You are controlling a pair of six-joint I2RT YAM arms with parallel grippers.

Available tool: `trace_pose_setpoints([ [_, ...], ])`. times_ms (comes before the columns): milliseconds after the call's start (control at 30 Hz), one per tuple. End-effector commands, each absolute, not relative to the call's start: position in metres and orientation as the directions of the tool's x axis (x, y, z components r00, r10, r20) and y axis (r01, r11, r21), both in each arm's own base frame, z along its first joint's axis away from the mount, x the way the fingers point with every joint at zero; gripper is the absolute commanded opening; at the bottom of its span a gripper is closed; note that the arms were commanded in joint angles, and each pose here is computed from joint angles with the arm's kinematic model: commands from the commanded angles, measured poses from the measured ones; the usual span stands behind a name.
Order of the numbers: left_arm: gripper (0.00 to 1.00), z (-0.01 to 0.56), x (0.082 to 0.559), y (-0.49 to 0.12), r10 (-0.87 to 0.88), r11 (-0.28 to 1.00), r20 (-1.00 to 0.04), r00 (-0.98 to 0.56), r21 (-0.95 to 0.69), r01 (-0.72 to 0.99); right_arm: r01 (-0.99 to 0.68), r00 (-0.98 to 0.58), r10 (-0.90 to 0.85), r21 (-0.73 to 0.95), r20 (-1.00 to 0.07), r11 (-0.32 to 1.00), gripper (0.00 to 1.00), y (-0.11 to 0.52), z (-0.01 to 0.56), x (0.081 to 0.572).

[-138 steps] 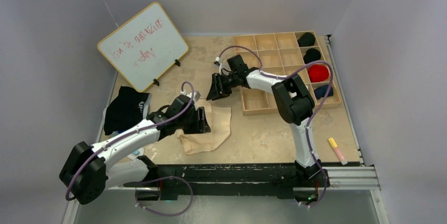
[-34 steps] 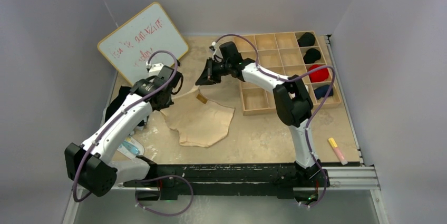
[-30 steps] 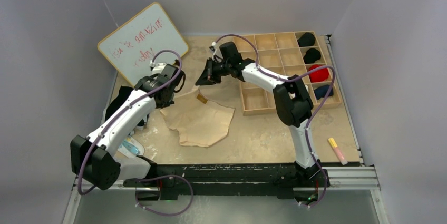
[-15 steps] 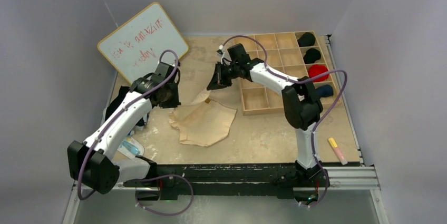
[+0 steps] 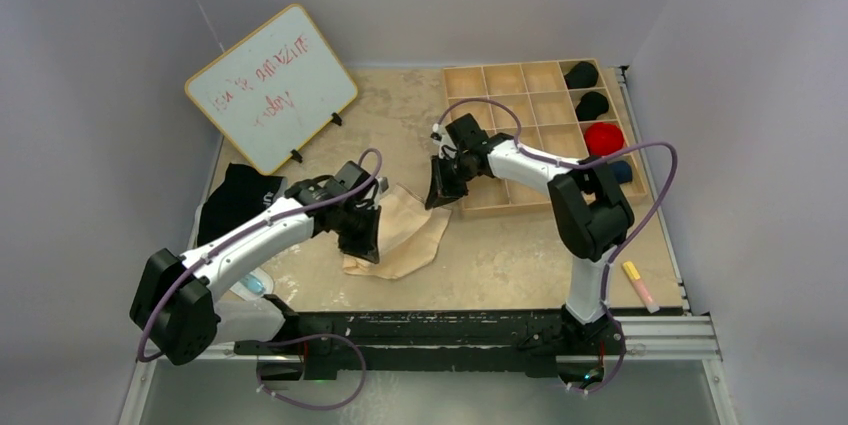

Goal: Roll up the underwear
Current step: Fold the underwear at the center of the board.

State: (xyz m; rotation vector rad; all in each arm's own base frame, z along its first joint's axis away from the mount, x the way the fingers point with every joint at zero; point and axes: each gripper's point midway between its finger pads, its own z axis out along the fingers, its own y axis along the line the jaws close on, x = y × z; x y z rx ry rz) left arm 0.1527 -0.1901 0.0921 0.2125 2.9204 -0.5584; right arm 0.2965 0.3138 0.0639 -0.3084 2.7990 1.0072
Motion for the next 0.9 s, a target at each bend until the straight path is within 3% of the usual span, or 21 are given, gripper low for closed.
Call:
trace_pose_setpoints([
  [0, 0.00, 0.098, 0.158, -0.201, 0.075, 0.905, -0.220, -0.973, -0.395, 0.159, -0.275, -0.953, -0.152, 0.534, -0.263, 0.800, 0.00, 0.291, 0.066, 0.295],
  [200, 0.00, 0.092, 0.149, -0.221, 0.118, 0.865, -0.210, -0.970, -0.459, 0.204, -0.262, -0.950, -0.143, 0.466, -0.276, 0.845, 0.00, 0.275, 0.055, 0.295],
  [500, 0.00, 0.070, 0.146, -0.247, 0.095, 0.900, -0.194, -0.976, -0.402, 0.168, -0.282, -0.930, -0.135, 0.428, -0.341, 0.859, 0.00, 0.274, 0.068, 0.310],
  [867, 0.00, 0.059, 0.138, -0.271, 0.133, 0.874, -0.183, -0.974, -0.443, 0.202, -0.282, -0.923, -0.163, 0.325, -0.348, 0.903, 0.00, 0.260, 0.044, 0.322],
])
